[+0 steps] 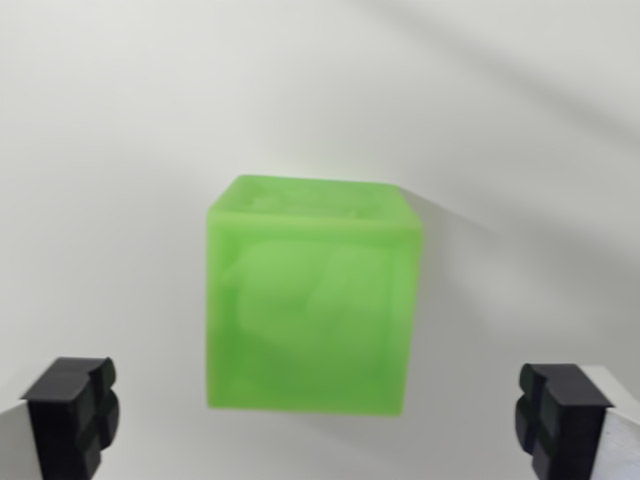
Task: Stack cube
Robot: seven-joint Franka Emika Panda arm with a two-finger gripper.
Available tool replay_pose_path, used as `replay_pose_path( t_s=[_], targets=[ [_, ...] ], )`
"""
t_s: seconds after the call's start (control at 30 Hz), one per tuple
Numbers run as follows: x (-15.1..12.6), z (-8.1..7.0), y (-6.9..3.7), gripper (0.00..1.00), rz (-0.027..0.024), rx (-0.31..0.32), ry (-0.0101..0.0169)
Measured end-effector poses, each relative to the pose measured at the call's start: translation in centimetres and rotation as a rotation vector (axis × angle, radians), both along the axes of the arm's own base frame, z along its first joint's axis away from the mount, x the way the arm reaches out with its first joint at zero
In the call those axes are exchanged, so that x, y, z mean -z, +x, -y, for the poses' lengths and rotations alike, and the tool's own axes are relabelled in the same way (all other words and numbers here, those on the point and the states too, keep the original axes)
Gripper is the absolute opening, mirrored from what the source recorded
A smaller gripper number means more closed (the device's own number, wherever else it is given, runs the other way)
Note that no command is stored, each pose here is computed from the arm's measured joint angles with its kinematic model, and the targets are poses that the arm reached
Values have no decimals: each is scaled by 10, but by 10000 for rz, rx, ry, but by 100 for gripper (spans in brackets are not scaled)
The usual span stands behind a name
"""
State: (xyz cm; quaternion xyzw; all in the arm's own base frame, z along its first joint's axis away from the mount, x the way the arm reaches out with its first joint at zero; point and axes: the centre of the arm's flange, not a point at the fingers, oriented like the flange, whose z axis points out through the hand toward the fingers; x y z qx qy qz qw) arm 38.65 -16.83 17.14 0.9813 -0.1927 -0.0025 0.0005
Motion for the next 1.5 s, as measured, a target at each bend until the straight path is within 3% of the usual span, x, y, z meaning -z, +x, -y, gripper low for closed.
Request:
replay_pose_path(
  t_s=[0.13, 0.63, 0.67, 1.5],
  targets=[
    [19, -2, 0, 100, -55, -39, 15],
    [57, -2, -1, 100, -21, -40, 9],
    [57, -2, 0, 0, -16, -40, 8],
    [57, -2, 0, 0, -1, -45, 7]
  ],
)
